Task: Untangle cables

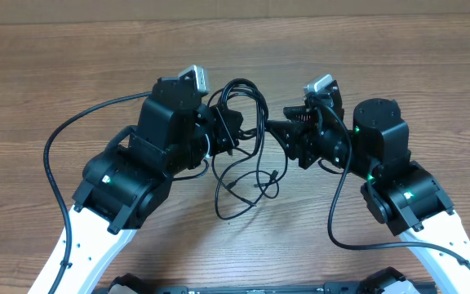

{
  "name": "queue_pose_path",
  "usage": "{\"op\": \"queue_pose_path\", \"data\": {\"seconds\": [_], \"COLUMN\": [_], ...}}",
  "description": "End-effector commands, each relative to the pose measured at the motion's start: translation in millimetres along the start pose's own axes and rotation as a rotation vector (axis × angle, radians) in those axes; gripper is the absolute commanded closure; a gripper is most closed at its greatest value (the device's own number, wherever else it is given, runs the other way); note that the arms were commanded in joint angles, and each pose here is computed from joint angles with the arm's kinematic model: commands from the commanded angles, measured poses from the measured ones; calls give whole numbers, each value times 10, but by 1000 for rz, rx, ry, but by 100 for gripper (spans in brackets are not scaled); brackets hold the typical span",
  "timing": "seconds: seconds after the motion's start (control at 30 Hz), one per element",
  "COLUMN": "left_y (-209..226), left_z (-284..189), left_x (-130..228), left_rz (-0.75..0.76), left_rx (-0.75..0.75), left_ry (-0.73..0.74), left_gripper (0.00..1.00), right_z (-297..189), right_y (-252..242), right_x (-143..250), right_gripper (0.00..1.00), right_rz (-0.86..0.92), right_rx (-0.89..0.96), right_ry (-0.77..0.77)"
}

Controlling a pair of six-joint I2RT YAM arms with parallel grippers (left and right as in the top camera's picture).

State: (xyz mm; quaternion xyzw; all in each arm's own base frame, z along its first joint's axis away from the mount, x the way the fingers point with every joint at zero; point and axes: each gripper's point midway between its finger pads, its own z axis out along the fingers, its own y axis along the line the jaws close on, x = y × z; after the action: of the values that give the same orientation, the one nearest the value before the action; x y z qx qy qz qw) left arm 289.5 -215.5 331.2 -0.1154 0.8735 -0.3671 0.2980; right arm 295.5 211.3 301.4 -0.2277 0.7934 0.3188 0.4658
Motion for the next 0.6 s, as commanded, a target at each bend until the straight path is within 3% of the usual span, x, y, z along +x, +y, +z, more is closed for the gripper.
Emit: {"op": "queue_pose_path", "data": {"seconds": [0.0, 0.57], "left_y": [-79, -323], "left_z": [-27, -38], "left_x": [-4, 265], "left_rz": [19, 62], "left_rx": [33, 136], "left_ry": [4, 113], "left_gripper": [96, 96], "right_z": [-85, -47], "right_y": [122, 60], "right_x": [-137, -176], "right_gripper": [54, 55], "right_rz": [-8, 5], "right_rx": [-44, -18], "right_ry": [-36, -52]}}
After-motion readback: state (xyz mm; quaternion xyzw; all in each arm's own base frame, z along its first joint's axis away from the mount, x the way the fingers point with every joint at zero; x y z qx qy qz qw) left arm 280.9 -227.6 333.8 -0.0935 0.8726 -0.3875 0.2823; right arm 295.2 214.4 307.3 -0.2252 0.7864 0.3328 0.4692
